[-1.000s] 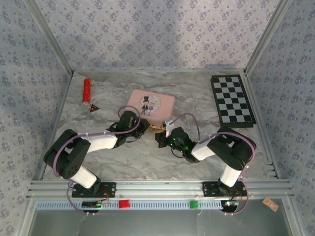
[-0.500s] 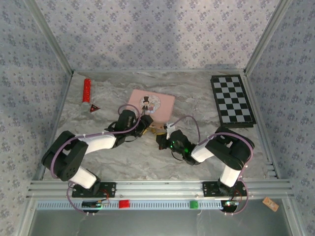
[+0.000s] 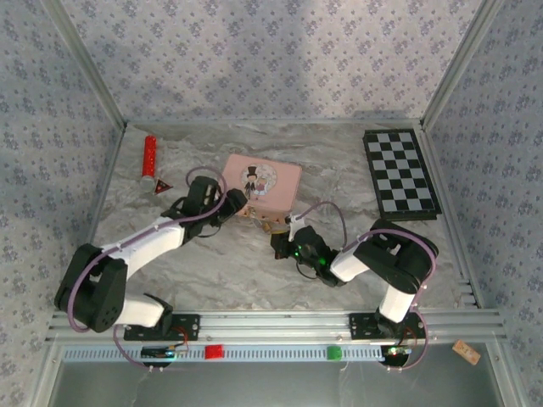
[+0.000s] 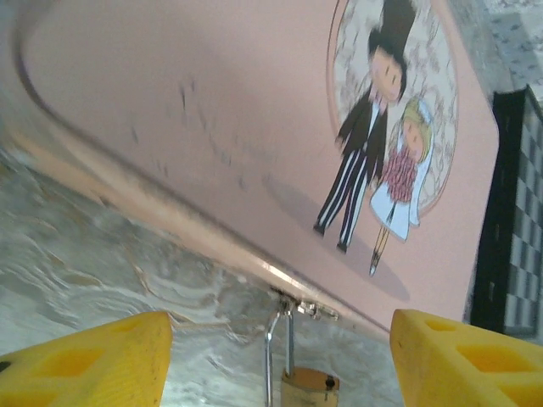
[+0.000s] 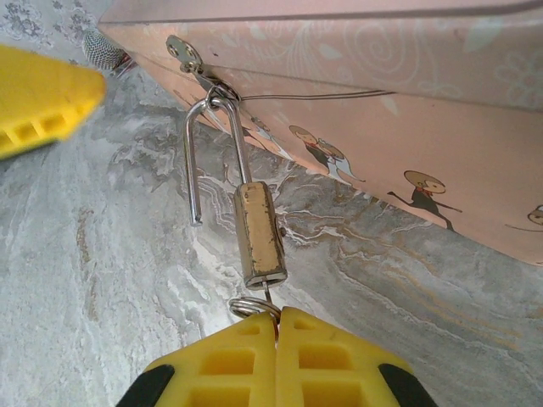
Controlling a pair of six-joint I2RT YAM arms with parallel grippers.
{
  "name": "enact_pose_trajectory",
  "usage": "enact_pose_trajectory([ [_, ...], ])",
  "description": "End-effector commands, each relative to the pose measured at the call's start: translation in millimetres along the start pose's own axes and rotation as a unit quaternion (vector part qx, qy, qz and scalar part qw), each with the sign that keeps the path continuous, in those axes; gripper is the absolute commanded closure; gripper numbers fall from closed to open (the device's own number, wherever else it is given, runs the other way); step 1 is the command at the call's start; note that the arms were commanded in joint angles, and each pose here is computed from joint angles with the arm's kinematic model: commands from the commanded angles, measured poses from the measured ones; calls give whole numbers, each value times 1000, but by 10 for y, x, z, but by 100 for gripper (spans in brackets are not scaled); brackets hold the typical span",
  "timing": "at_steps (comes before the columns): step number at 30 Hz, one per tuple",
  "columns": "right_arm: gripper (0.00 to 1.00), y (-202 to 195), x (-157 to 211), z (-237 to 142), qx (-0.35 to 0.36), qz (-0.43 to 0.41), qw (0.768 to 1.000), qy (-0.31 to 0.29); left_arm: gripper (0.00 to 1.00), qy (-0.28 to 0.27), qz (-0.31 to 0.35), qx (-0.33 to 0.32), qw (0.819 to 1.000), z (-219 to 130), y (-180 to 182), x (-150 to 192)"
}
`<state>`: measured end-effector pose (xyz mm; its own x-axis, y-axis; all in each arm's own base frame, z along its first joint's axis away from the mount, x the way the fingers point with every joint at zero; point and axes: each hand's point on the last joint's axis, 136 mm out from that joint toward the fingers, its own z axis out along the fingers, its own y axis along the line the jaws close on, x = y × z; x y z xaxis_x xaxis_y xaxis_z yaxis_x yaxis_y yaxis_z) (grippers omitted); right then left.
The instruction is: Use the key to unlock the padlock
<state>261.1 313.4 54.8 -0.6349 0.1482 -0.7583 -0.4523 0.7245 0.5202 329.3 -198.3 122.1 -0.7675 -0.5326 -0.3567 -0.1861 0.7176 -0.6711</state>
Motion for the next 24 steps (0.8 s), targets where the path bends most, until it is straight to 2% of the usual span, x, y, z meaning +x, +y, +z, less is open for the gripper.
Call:
enact_pose_trajectory([
  [1,100,63,-51,5,-8,27,1000,-14,30,-38,87,-75,993,-270,128,-269],
  [5,100,2,-43,18,6,34,999,-16,28,-82,119,-103,984,-376,241,-573],
  [9,100,-145,-54,52,13,62,998,-14,26,-106,127,-90,982,-318,296,-877],
  [15,100,-360,-178,56,43,65,997,-26,26,-49,144,-14,988,66,60,-920],
  [20,100,-625,-388,75,71,68,994,-38,26,-29,130,-5,991,190,81,-855],
  [24,100,-831,-559,77,88,64,993,-45,31,-3,123,4,992,284,99,-731],
])
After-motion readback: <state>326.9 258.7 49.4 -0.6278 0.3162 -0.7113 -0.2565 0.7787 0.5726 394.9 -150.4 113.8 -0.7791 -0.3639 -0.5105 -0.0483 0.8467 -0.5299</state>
